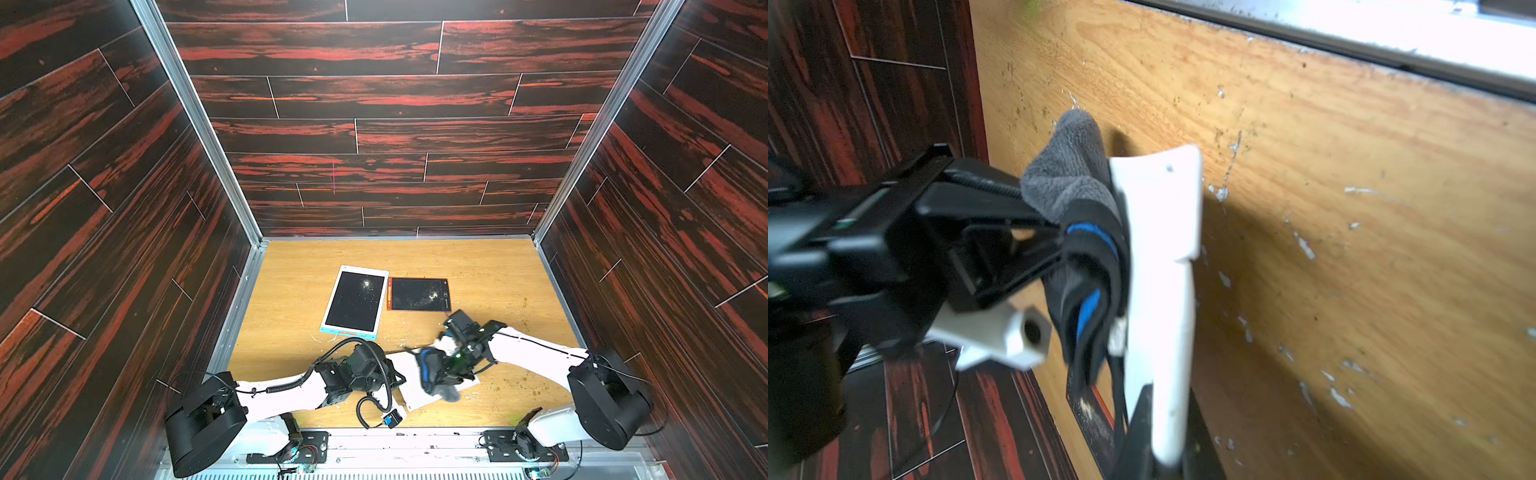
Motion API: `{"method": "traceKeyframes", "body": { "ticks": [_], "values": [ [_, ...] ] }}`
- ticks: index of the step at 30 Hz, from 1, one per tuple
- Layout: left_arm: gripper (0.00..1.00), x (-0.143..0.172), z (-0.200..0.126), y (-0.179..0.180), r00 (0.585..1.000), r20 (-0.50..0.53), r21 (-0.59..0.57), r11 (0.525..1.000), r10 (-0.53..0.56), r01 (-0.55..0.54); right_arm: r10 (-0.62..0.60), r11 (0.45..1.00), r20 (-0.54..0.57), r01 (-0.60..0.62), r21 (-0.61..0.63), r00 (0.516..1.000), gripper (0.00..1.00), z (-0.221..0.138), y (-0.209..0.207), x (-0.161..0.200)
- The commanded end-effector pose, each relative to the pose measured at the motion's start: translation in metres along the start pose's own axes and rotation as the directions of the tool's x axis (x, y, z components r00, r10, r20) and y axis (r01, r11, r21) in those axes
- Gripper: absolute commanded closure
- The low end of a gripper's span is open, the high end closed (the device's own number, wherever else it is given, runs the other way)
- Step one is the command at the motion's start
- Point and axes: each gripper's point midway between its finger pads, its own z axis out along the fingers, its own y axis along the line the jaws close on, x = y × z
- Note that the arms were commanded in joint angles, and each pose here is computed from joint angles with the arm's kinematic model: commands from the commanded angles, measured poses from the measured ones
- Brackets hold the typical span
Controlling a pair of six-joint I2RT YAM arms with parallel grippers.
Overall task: Wipe the drawing tablet
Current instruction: Wipe the dirt from the drawing tablet.
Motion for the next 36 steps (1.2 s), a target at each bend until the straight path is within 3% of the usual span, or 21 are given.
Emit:
{"method": "traceKeyframes", "body": {
  "ticks": [1, 9, 13, 15, 18, 20, 23, 27, 30, 33, 36],
  "values": [
    [1.0, 0.001, -0.008, 0.037, 0.999, -0.006, -0.125, 0.992, 0.032, -0.033, 0.12, 0.907, 0.094, -0.147, 0.394, 0.988, 1.0, -0.008, -0.085, 0.003],
    [1.0, 0.002, -0.01, 0.038, 0.999, -0.013, -0.128, 0.991, 0.031, -0.032, 0.131, 0.841, 0.17, -0.2, 0.502, 0.977, 1.0, -0.026, -0.093, -0.017],
    [1.0, 0.002, -0.01, 0.037, 0.999, -0.017, -0.126, 0.992, 0.03, -0.032, 0.108, 0.848, 0.188, -0.189, 0.495, 0.976, 1.0, -0.031, -0.085, -0.027],
    [1.0, 0.002, -0.01, 0.037, 0.999, -0.019, -0.125, 0.992, 0.028, -0.03, 0.07, 0.879, 0.171, -0.142, 0.456, 0.983, 1.0, -0.029, -0.071, -0.032],
    [1.0, 0.002, -0.008, 0.036, 0.999, -0.016, -0.123, 0.992, 0.029, -0.031, -0.071, 0.963, 0.11, 0.039, 0.266, 0.991, 1.0, -0.02, -0.016, -0.033],
    [1.0, 0.002, -0.008, 0.037, 0.999, -0.016, -0.124, 0.992, 0.028, -0.03, -0.193, 0.978, 0.07, 0.186, 0.1, 0.979, 1.0, -0.018, 0.036, -0.023],
    [1.0, 0.003, -0.008, 0.037, 0.999, -0.018, -0.124, 0.992, 0.028, -0.03, -0.345, 0.929, 0.0, 0.342, -0.14, 0.939, 1.0, -0.021, 0.107, 0.004],
    [1.0, 0.003, -0.008, 0.037, 0.999, -0.021, -0.123, 0.992, 0.027, -0.029, -0.447, 0.865, -0.009, 0.43, -0.259, 0.894, 1.0, -0.028, 0.154, 0.021],
    [1.0, 0.003, -0.01, 0.036, 0.999, -0.023, -0.123, 0.992, 0.025, -0.028, -0.381, 0.911, 0.004, 0.377, -0.167, 0.924, 1.0, -0.023, 0.134, 0.003],
    [1.0, 0.004, -0.011, 0.035, 0.999, -0.028, -0.12, 0.992, 0.026, -0.029, -0.223, 0.972, -0.005, 0.222, -0.08, 0.975, 1.0, -0.014, 0.086, -0.023],
    [1.0, 0.005, -0.01, 0.035, 0.999, -0.036, -0.117, 0.993, 0.026, -0.03, -0.039, 0.999, 0.012, 0.039, -0.023, 0.999, 1.0, -0.009, 0.027, -0.045]
  ]
}}
